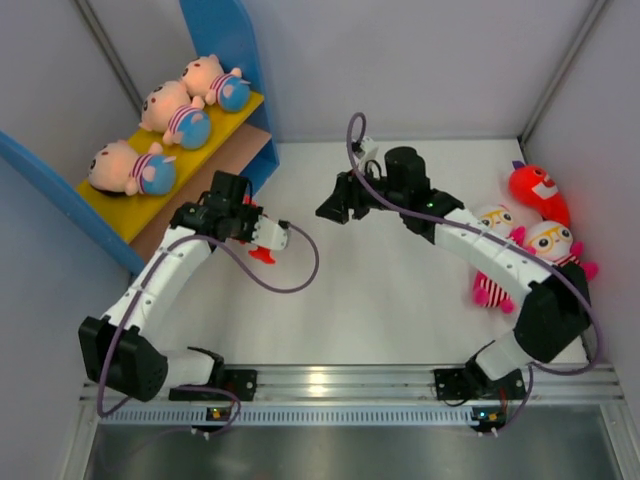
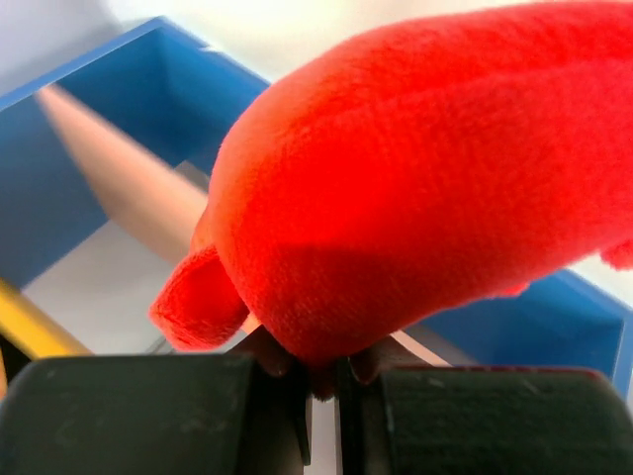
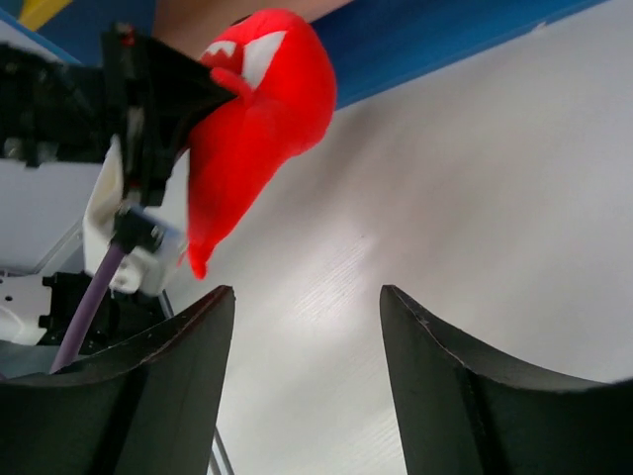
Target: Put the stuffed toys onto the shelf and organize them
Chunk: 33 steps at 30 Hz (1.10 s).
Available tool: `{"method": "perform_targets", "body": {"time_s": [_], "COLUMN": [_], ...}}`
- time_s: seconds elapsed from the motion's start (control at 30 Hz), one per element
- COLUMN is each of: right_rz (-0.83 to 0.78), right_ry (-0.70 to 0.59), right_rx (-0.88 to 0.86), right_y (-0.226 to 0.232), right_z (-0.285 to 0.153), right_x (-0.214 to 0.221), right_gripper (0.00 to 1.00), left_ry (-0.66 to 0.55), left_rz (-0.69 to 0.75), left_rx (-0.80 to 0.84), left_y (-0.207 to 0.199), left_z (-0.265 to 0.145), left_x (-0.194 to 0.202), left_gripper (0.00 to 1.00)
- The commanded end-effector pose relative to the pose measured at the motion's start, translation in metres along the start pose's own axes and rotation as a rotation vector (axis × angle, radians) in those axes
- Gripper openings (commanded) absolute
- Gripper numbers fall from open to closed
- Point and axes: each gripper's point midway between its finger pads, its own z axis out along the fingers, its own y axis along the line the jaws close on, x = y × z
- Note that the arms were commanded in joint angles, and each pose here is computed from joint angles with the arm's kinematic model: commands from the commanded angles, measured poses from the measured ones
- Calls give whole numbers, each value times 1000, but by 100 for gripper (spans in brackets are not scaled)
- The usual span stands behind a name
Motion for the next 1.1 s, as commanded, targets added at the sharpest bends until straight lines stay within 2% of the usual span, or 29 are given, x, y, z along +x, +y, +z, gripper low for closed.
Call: {"method": "perform_targets", "body": {"time_s": [0.0,0.03,0.1,0.17,0.27,0.4,0.6,0.77,0.87,1.07], "right_rz": [9,34,33,46,57,62,88,106,119,213], "right_ry": [-64,-25,-41,-23,-20,-28,11,0,-12,-24], "right_rx": [-49,-27,-46,-71,-94,-121,-123,-138,-168,-186], "right_y": [-8,-20,-14,-10,1,12,10,11,10,-11], "right_z": [16,30,41,60,74,81,86,86,97,123], "right_x": [-41,-32,-50,-41,-31,-19,6,13,15,17], "right_gripper": [60,59,60,62,64,66,68,68,72,71], "left_ry": [119,133,193,221,308,383,508,546,560,604], "left_rz": [231,316,406,507,583,515,452,393,341,302], "left_rx": [61,74,104,131,193,137,153,167,148,131], "left_y": [-30,-34,-49,-54,-51,-6,15,28,45,73], "left_z": [-11,-12,-14,-13,-8,-14,-9,8,20,39], "left_x": [14,14,22,23,35,35,46,51,49,49], "left_gripper": [0,0,0,0,0,0,0,0,0,0]}}
